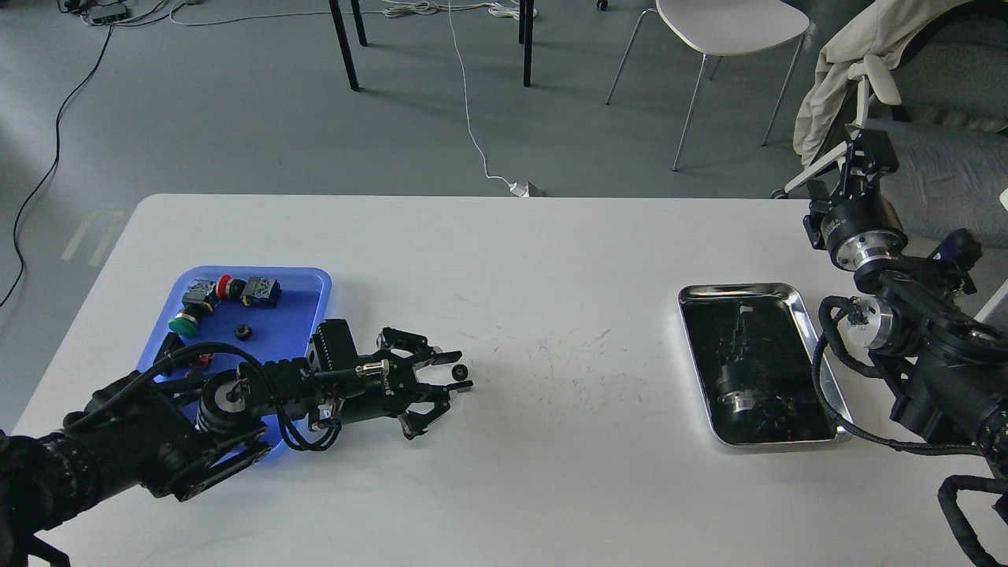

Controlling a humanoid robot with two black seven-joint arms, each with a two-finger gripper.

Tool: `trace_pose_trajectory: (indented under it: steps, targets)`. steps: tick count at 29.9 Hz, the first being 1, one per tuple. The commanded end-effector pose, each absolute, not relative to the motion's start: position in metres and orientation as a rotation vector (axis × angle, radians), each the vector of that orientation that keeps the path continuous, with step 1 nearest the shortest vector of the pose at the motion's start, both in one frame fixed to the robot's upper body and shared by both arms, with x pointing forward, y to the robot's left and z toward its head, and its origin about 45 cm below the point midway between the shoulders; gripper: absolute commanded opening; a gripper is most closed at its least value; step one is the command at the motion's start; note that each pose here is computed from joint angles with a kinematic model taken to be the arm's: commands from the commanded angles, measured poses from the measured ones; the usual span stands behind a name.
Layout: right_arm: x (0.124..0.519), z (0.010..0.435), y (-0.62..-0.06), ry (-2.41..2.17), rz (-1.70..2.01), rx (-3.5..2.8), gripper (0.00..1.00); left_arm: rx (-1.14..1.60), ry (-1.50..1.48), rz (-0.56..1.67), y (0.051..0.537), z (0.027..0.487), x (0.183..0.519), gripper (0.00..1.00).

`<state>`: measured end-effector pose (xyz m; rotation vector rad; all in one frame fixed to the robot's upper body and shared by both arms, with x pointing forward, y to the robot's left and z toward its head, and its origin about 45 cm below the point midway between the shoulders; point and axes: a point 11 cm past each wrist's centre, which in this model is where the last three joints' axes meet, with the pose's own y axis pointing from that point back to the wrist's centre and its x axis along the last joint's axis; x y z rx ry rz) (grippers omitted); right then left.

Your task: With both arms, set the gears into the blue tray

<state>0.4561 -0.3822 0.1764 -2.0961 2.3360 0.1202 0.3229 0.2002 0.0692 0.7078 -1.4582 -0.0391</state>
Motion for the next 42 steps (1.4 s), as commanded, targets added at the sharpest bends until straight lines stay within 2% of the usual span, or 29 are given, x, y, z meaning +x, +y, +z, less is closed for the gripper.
trace_pose_trajectory:
  steps: [1, 4, 7, 9, 19, 23, 32, 42]
  targets:
    - [0.456, 0.176, -0.383, 2.341, 0.118, -2.094, 0.95, 0.709, -1.453, -0.042, 0.201, 0.067, 0.321, 0.34]
    - [0.456, 0.176, -0.382, 2.343, 0.118, -2.094, 0.95, 0.715, -1.454, -0.043, 0.203, 0.068, 0.322, 0.26]
    - [0.455, 0.175, -0.383, 2.346, 0.119, -2.093, 0.95, 0.725, -1.454, -0.043, 0.205, 0.067, 0.324, 0.25]
    - [0.455, 0.175, -0.383, 2.346, 0.119, -2.093, 0.95, 0.724, -1.452, -0.049, 0.205, 0.066, 0.322, 0.12]
    - [0.454, 0.172, -0.381, 2.346, 0.125, -2.101, 0.95, 0.729, -1.461, -0.060, 0.210, 0.070, 0.324, 0.09]
    - [0.453, 0.170, -0.381, 2.350, 0.130, -2.101, 0.95, 0.768, -1.465, -0.060, 0.227, 0.074, 0.329, 0.08]
    - [0.453, 0.170, -0.381, 2.350, 0.131, -2.101, 0.95, 0.901, -1.512, -0.025, 0.288, 0.121, 0.361, 0.08]
    - [0.452, 0.169, -0.381, 2.351, 0.133, -2.103, 0.95, 1.071, -1.460, 0.019, 0.368, 0.139, 0.355, 0.08]
